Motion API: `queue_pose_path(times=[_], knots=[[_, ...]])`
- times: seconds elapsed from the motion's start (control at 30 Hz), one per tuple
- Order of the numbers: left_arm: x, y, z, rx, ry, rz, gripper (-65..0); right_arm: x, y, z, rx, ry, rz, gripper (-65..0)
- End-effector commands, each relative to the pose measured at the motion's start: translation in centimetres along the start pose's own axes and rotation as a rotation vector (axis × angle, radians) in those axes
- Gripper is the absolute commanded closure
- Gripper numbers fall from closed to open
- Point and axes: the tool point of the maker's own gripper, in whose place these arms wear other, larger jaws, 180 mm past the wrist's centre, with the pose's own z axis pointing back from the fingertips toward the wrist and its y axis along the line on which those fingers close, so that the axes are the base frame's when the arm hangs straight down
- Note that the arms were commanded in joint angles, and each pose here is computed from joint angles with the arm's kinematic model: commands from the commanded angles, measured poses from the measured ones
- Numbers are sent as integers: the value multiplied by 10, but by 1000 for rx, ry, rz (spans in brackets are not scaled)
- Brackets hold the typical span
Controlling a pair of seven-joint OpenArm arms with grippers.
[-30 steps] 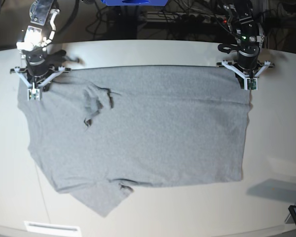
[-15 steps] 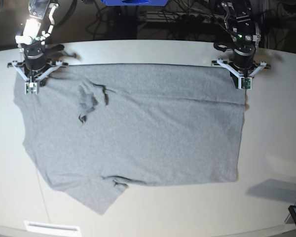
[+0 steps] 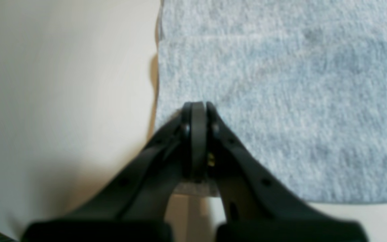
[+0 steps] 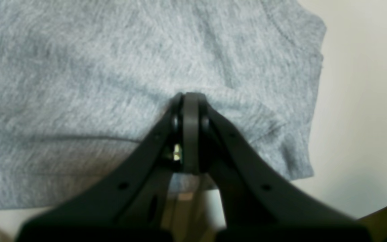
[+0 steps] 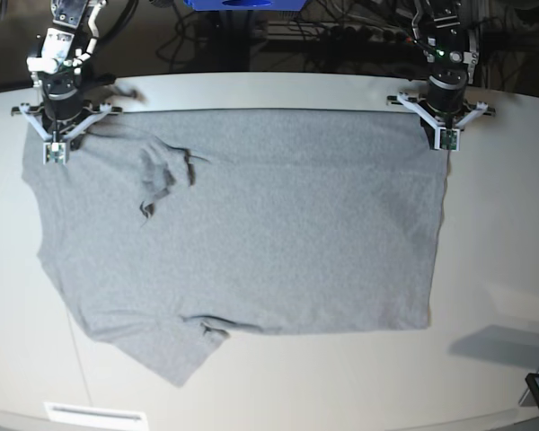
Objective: Fold the T-shirt properly
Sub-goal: 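Hold the shoulder corners with both grippers and pull the shirt flat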
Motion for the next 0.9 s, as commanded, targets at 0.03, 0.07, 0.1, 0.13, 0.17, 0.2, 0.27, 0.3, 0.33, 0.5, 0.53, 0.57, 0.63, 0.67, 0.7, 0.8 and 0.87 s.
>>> queue_pose_path(times=[0.03, 0.07, 0.1, 0.13, 0.17, 0.2, 0.27, 0.3, 0.33, 0.5, 0.53, 0.57, 0.63, 0.67, 0.7, 0.8, 0.87], knots=[[-8, 4, 5, 7, 45, -26, -2, -40, -6, 5, -22, 171, 34, 0], [-8, 3, 6, 7, 44, -26, -2, -40, -6, 5, -22, 171, 34, 0], [-10, 3, 8, 6, 48, -28, -2, -40, -6, 5, -22, 171, 34, 0], [-10, 3, 8, 6, 48, -28, -2, -40, -6, 5, -22, 171, 34, 0], [-8, 3, 8, 7, 44, -29, -2, -40, -6, 5, -22, 171, 34, 0], [-8, 3, 8, 7, 44, -29, -2, -40, -7, 5, -23, 171, 36, 0], [-5, 4, 9, 8, 35, -29, -2, -38, -7, 5, -24, 168, 36, 0], [-2, 4, 10, 10, 28, -32, -2, -37, -7, 6, -26, 165, 36, 0], [0, 5, 10, 11, 22, -33, -2, -36, -8, 6, -27, 163, 37, 0], [5, 5, 11, 14, 12, -35, -2, -31, -13, 12, -43, 177, 43, 0], [5, 5, 11, 14, 12, -35, -2, -28, -13, 13, -46, 171, 44, 0], [5, 5, 11, 14, 12, -35, -2, -26, -14, 14, -48, 166, 44, 0], [5, 5, 10, 15, 10, -35, -2, -23, -15, 15, -51, 157, 45, 0], [5, 5, 10, 15, 10, -35, -2, -21, -15, 15, -52, 153, 46, 0], [6, 6, 10, 15, 9, -35, -2, -21, -15, 15, -52, 153, 46, 0], [6, 6, 10, 17, 8, -34, -2, -20, -15, 15, -51, 149, 46, 0], [7, 6, 10, 17, 6, -34, -2, -18, -15, 14, -52, 143, 46, 0]])
